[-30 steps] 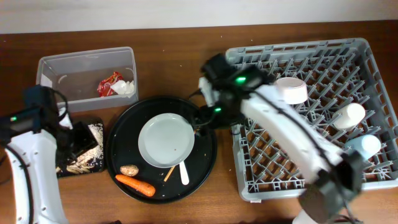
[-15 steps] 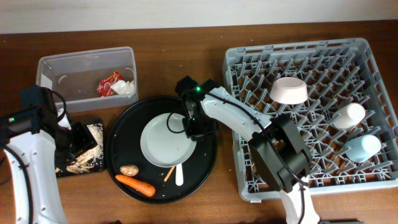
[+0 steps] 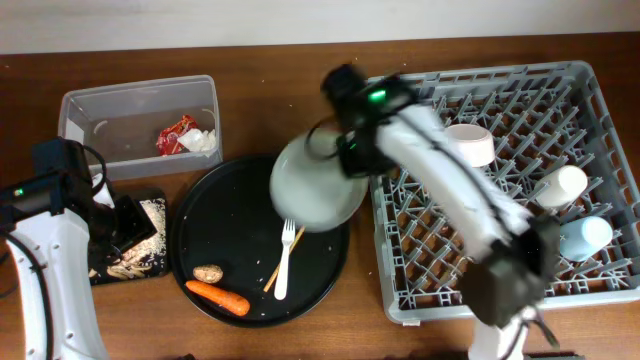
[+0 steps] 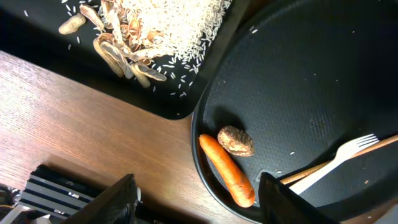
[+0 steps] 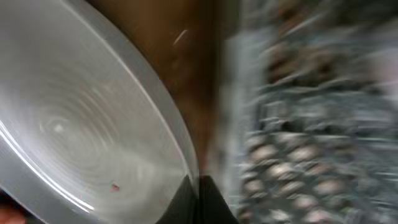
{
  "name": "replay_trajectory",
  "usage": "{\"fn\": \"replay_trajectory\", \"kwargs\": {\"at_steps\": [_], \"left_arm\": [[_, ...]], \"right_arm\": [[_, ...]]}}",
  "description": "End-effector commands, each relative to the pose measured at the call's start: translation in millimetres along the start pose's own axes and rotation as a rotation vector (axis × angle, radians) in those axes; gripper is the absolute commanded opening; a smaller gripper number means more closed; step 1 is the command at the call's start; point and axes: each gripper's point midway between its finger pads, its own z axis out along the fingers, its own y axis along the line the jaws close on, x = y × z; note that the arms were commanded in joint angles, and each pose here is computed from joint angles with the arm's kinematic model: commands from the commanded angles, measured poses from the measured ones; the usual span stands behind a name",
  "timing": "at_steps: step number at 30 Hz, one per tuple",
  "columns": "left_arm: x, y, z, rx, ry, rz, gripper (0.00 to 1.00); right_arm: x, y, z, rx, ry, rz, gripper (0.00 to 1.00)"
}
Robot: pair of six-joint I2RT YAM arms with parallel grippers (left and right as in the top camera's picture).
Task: Sort waste into correct bins and load items into the dishwasher rack
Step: 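Carry the grey bowl to the rack and stand it upright on the left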
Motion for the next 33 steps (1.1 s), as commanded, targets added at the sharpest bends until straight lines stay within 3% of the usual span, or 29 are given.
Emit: {"fn": "replay_trajectory", "kwargs": {"at_steps": [1,4,8,11,19,27,33], "left_arm": [[-2.7,-1.7,-5.6,0.016,-0.026,-0.009,0.62],[-2.7,-1.7,-5.6,0.016,-0.026,-0.009,0.62],[-2.0,-1.6,-5.6,0.016,-0.023,-0.008,0.62],[-2.0,-1.6,-5.6,0.016,-0.023,-0.009,0.62],[-2.6,-1.7,-5.6,0.017,-0.026,-0.009,0.62],[-2.7,-1.7,-5.6,0.017,-0.026,-0.009,0.62],[-2.8,-1.8,-5.6,0.017,-0.026,-0.009,0.62]], "right_arm": [[-23.4,-99.5,-89.8,0.405,-0.319,0.092,0.04],[-22.5,-155.8,-136.8,0.76,-0.469,0.22,0.04],[-19.1,-169.4,-129.6,0.884,-0.519,0.311,0.04],[-11.6,-166.3,-90.3,0.896,-0.433,0.26,0.04],[3.3,-142.1,-18.8,0.717,-0.288,0.26,0.04],[23.6,-96.7,13.9,0.414,-0.115,0.288,0.04],[27.0,-78.4,17.0,0.31,-0.072,0.292,0.08]]}}
